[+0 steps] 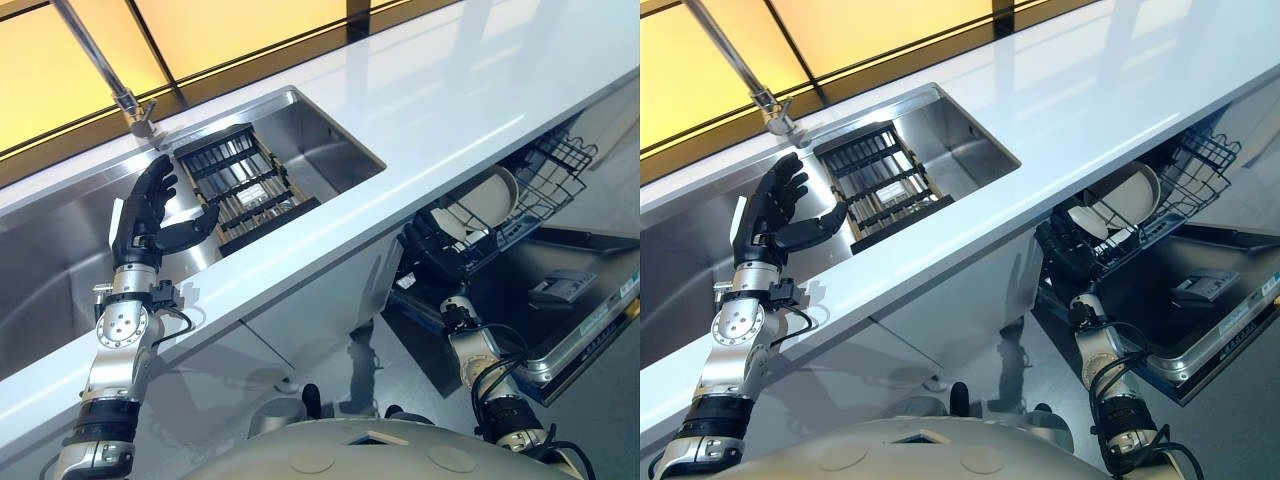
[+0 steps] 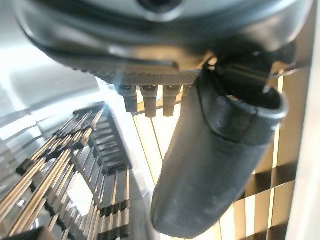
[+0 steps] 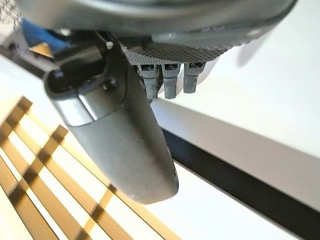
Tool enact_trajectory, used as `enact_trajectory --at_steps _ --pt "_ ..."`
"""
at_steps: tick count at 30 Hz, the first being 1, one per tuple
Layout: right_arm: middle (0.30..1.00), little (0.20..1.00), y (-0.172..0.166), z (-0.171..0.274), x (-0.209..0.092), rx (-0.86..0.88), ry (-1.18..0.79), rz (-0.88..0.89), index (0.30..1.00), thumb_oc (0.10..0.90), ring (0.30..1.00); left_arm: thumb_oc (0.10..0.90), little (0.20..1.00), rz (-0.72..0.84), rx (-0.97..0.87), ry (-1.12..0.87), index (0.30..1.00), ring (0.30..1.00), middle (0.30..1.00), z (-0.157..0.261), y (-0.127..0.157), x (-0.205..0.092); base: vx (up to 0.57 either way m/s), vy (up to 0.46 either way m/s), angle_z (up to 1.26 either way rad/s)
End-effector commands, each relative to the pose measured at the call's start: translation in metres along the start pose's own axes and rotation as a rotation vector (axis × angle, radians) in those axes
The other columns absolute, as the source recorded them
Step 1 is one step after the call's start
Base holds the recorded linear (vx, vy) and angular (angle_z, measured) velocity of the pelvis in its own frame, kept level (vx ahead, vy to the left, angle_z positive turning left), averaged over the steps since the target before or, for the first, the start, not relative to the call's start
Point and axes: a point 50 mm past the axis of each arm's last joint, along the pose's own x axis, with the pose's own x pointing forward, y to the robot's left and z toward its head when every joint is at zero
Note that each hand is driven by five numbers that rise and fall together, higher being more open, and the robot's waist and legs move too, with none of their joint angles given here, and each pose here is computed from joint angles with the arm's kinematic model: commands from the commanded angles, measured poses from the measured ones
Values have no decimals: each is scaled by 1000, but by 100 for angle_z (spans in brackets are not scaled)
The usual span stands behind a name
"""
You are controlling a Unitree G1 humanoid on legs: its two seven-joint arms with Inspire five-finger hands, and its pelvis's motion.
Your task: Pick up plates and place into dishwasher.
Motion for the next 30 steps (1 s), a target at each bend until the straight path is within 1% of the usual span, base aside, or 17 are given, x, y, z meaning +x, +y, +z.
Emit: enact_trajectory --at_steps 1,2,6,8,10,11,12,13,14,15,16,17,20,24,26,29,30 --pt "900 900 211 13 59 217 -158 734 900 800 900 800 900 -49 30 -227 900 900 900 46 0 30 33 -2 -6" --pt "900 900 221 16 61 250 -188 741 900 800 900 800 900 -48 26 -222 900 900 900 45 0 31 0 0 0" --pt "900 900 233 28 63 248 -268 709 900 800 900 800 900 -56 28 -216 900 900 900 43 1 32 -4 -1 1" --pt "900 900 233 36 62 135 -353 645 900 800 900 800 900 -59 30 -216 900 900 900 43 3 32 -25 -2 7" --pt "900 900 231 38 62 59 -387 587 900 800 900 800 900 -59 30 -216 900 900 900 43 3 31 -27 6 12" --pt "900 900 224 41 62 -55 -420 519 900 800 900 800 900 -56 31 -217 900 900 900 43 4 31 -41 10 9" --pt "900 900 220 42 62 -112 -434 500 900 800 900 800 900 -52 31 -218 900 900 900 43 4 31 -65 16 3" --pt "900 900 202 39 60 -293 -423 410 900 800 900 800 900 -36 26 -218 900 900 900 42 5 28 -53 16 1" --pt "900 900 198 38 59 -332 -424 400 900 800 900 800 900 -31 26 -218 900 900 900 42 6 27 -60 22 0" --pt "900 900 180 37 54 -478 -420 344 900 800 900 800 900 -11 24 -219 900 900 900 40 7 24 -33 16 -2" --pt "900 900 174 35 52 -526 -409 305 900 800 900 800 900 -7 23 -218 900 900 900 39 8 22 -49 19 -7" --pt "900 900 151 37 47 -595 -385 237 900 800 900 800 900 12 23 -221 900 900 900 38 10 18 -44 9 -13" --pt "900 900 99 44 22 -688 -366 118 900 800 900 800 900 68 30 -230 900 900 900 36 18 4 -71 5 -7" --pt "900 900 66 44 -1 -751 -306 106 900 800 900 800 900 123 39 -235 900 900 900 35 27 -5 -77 -1 -7" --pt "900 900 44 45 -13 -817 -250 86 900 800 900 800 900 146 45 -235 900 900 900 34 35 -9 -60 -16 -12" --pt "900 900 18 52 -26 -819 -183 38 900 800 900 800 900 165 53 -238 900 900 900 35 43 -13 -48 -29 -14" --pt "900 900 15 54 -28 -817 -182 26 900 800 900 800 900 166 54 -237 900 900 900 35 44 -14 -35 -24 -10"
